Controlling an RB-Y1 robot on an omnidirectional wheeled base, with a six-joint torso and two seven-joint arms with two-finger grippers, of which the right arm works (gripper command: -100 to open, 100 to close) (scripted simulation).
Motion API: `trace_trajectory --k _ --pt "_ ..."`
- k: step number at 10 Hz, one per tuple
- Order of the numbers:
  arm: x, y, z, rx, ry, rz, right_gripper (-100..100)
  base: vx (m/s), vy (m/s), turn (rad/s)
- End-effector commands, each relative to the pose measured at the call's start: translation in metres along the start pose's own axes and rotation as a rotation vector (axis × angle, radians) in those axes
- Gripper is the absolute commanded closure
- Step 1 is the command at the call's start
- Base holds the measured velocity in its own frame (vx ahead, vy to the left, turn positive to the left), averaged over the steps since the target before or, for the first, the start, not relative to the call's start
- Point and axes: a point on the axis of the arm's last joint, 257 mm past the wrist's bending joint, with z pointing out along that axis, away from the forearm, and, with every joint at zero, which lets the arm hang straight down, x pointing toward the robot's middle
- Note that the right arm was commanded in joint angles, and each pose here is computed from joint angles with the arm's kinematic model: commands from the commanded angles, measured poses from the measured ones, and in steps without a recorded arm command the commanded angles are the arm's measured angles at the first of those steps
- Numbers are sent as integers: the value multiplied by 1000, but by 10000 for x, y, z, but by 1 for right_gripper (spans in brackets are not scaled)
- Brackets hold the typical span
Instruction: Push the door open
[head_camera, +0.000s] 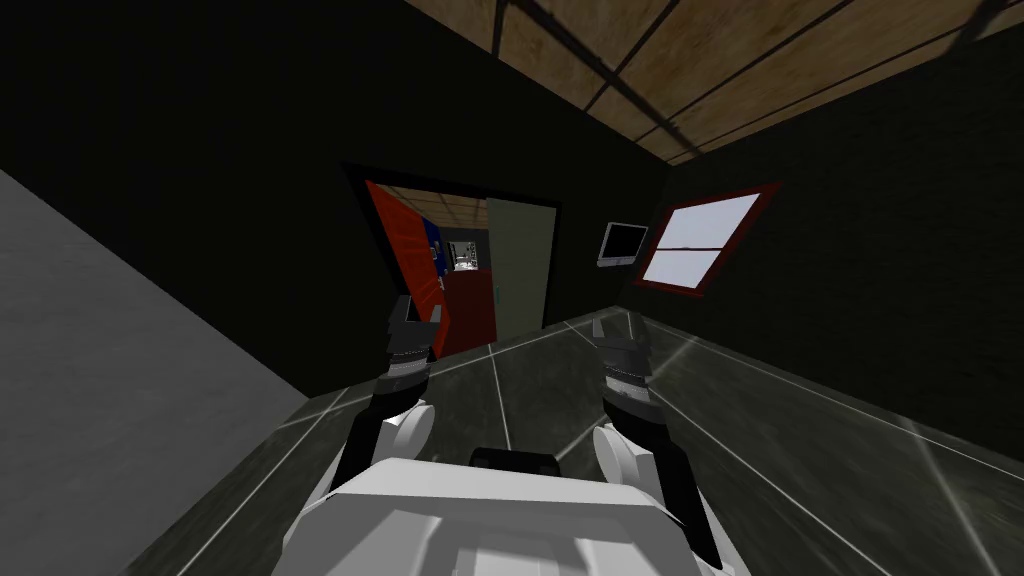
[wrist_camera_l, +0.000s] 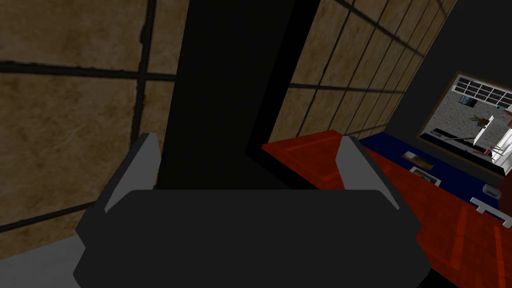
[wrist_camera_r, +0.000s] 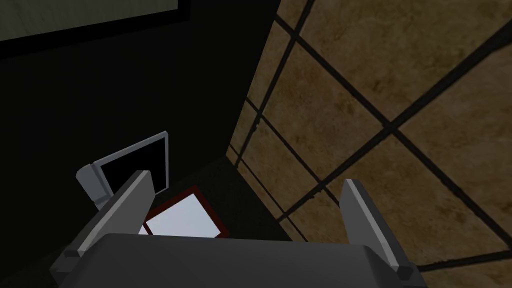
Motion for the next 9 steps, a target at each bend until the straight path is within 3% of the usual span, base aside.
trace_trajectory --k 1,9 --pt "5 -123 -31 20 8 39 -100 100 5 121" --pt "-12 -615 -177 100 12 201 -100 122 12 110"
